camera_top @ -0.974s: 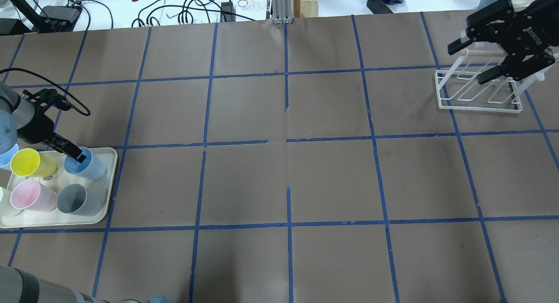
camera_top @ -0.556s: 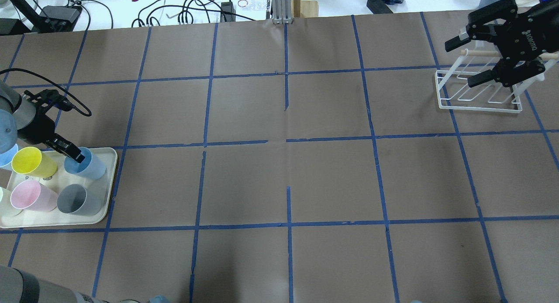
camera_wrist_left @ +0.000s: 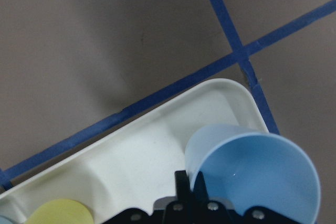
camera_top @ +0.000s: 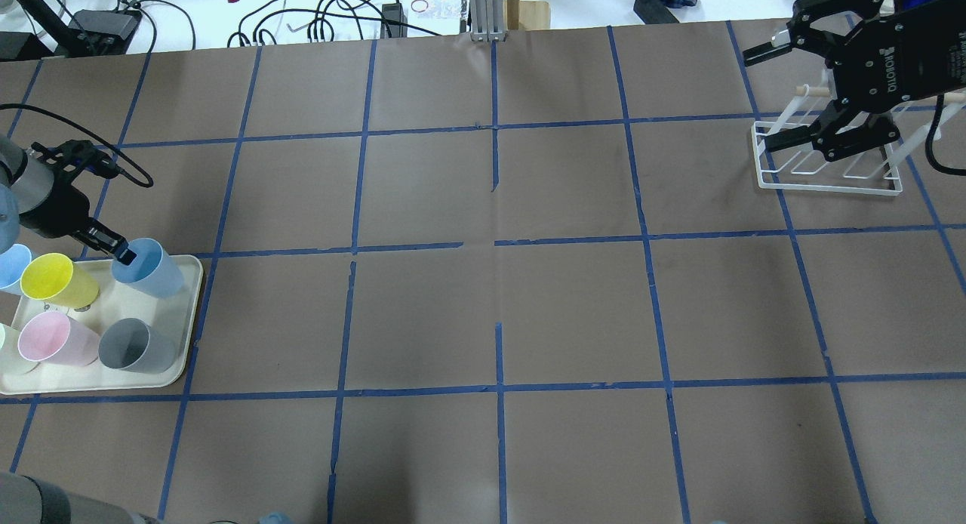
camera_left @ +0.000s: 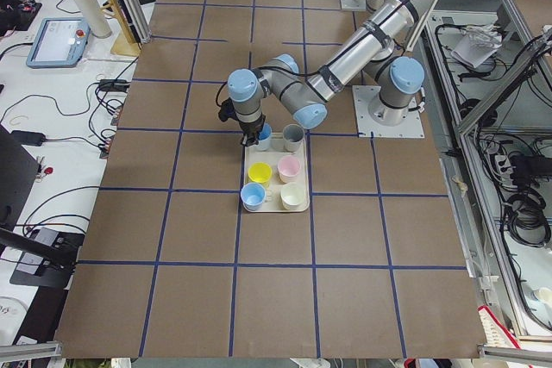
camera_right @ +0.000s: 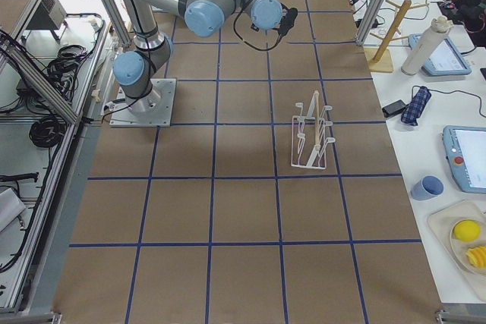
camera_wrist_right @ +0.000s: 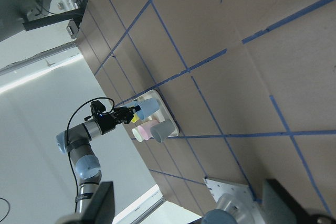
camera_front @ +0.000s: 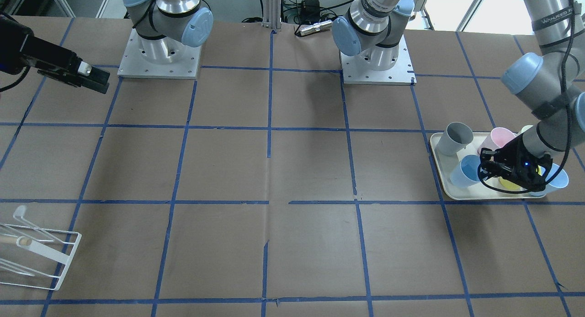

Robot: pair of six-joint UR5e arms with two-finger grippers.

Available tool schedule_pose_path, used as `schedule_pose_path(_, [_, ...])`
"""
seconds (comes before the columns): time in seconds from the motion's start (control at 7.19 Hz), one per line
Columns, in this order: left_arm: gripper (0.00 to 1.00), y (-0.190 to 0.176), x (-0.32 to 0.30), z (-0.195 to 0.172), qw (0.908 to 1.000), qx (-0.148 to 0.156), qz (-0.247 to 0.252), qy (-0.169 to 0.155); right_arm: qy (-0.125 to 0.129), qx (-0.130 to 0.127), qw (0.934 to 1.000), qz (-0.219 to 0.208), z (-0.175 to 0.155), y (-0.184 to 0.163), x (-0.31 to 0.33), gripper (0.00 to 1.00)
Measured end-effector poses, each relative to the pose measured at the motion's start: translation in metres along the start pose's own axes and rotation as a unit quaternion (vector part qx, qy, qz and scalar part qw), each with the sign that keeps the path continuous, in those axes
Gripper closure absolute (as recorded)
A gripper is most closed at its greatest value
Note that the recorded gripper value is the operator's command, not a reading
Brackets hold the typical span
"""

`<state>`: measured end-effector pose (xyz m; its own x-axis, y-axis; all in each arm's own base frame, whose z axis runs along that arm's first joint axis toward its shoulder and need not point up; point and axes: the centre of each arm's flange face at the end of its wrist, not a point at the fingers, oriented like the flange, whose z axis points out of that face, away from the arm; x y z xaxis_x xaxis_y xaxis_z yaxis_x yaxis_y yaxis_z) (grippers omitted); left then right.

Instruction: Transfer IKEA cup to right arm and place on rack

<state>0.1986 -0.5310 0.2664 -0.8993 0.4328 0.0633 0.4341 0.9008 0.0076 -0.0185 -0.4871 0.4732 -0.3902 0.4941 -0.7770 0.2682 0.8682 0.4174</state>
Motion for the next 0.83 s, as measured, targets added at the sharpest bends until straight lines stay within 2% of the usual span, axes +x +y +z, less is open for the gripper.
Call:
schedule_pose_path(0.14, [1.00,-0.016,0.001,-0.029,0.9999,0.007,-0.009,-0.001,-0.020,-0.015,0.9995,0.018,0.010,0.006,-0.004,0.00])
schedule_pose_path(0.28, [1.00,-0.039,0.007,-0.064,0.9994,0.016,-0.028,0.012,-0.038,-0.031,0.9981,0.036,0.020,0.014,-0.009,0.00])
schedule_pose_path(0.42, [1.00,-0.063,0.023,-0.099,0.9970,0.028,-0.059,0.040,-0.052,-0.043,0.9965,0.050,0.029,0.024,-0.016,0.00])
schedule_pose_path(0.56, [1.00,-0.085,0.047,-0.127,0.9897,0.043,-0.105,0.088,-0.061,-0.051,0.9952,0.057,0.036,0.028,-0.020,0.00])
schedule_pose_path(0.7, [1.00,-0.099,0.072,-0.143,0.9742,0.059,-0.156,0.152,-0.064,-0.056,0.9946,0.060,0.042,0.031,-0.024,0.00])
schedule_pose_path(0.83, [1.00,-0.109,0.094,-0.152,0.9506,0.071,-0.203,0.224,-0.064,-0.061,0.9942,0.061,0.046,0.032,-0.026,0.00])
